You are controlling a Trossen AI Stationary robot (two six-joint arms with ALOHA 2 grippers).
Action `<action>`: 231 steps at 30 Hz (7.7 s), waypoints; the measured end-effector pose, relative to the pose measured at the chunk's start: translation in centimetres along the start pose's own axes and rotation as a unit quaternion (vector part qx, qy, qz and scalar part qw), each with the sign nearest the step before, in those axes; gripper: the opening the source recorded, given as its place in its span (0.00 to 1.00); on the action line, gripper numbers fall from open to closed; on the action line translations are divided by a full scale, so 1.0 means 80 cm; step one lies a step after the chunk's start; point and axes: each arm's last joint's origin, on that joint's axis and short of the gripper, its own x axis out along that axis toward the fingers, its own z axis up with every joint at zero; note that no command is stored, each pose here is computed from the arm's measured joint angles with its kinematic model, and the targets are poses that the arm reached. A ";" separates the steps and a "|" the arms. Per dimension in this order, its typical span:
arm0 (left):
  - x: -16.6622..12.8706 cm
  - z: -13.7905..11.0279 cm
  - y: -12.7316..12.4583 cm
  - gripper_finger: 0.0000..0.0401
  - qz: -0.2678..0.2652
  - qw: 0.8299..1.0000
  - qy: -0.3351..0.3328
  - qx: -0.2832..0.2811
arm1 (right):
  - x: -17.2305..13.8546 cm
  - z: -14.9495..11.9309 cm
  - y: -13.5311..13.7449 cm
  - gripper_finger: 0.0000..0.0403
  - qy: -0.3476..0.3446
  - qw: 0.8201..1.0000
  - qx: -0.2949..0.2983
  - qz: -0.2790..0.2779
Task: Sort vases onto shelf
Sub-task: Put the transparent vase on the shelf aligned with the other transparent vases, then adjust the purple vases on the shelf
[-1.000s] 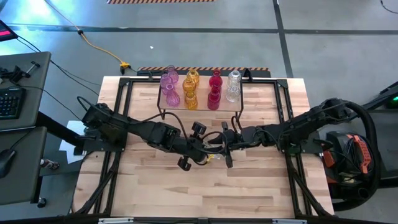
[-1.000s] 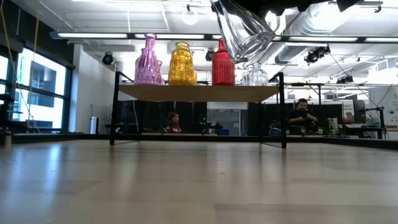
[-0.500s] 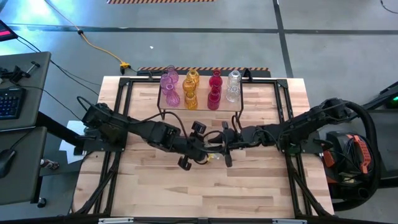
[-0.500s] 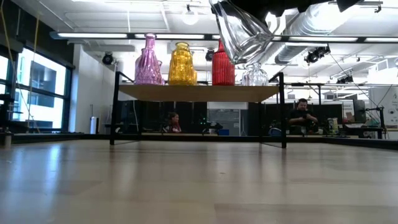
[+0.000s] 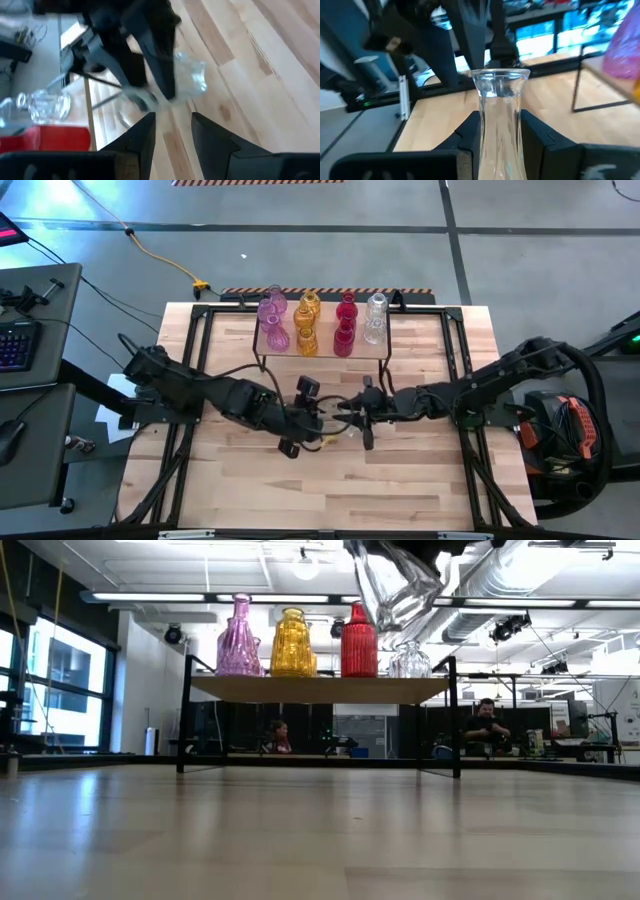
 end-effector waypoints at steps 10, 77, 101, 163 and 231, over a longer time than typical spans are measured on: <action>-0.042 -0.032 -0.016 0.29 -0.020 0.994 0.102 -0.044 | -0.032 0.021 0.015 0.17 -0.053 0.986 -0.087 -0.131; -0.194 -0.101 0.031 0.29 0.076 0.980 0.036 -0.178 | -0.111 -0.056 -0.138 0.17 -0.251 0.930 -0.153 -0.222; -0.194 -0.101 0.031 0.29 0.075 0.980 0.036 -0.178 | -0.109 -0.061 -0.174 0.19 -0.226 0.933 -0.131 -0.249; -0.194 -0.101 0.031 0.29 0.076 0.980 0.036 -0.182 | -0.116 -0.056 -0.189 0.42 -0.239 0.922 -0.105 -0.285; -0.186 -0.237 -0.003 0.29 0.061 0.951 -0.084 -0.292 | -0.222 -0.106 -0.141 0.42 -0.164 0.982 0.040 -0.086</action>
